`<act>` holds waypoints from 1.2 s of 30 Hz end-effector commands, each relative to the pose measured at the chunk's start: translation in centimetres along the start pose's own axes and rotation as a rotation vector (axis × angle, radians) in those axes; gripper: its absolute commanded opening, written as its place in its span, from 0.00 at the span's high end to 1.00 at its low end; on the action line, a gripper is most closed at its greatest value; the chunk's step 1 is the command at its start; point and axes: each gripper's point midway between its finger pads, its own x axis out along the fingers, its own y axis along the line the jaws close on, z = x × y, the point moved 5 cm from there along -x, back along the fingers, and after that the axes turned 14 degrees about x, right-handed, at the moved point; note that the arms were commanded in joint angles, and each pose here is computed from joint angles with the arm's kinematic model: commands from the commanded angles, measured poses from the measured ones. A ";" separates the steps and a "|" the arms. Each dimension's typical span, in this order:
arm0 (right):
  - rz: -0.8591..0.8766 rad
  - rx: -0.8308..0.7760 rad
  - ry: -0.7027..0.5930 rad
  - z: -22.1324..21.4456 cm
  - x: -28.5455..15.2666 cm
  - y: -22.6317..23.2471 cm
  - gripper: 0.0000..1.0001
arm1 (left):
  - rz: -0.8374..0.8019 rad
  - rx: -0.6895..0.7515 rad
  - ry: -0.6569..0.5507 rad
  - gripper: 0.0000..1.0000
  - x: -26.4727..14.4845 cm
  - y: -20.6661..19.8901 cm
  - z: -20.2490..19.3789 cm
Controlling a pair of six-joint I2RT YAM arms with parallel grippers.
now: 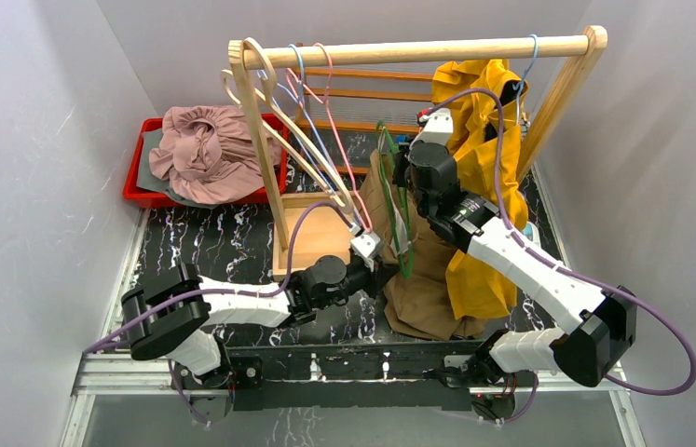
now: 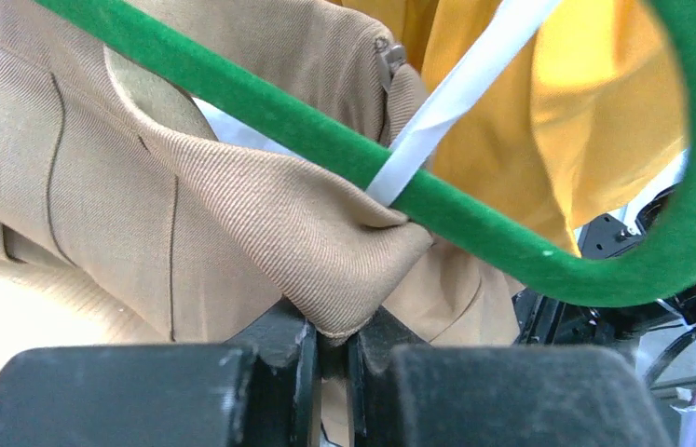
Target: Remove the skirt from the hanger
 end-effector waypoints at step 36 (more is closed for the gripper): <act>0.161 0.312 -0.534 15.3 1.6 1.3 1.00 | -0.506 -0.072 -0.016 1.00 -5.1 -7.8 0.4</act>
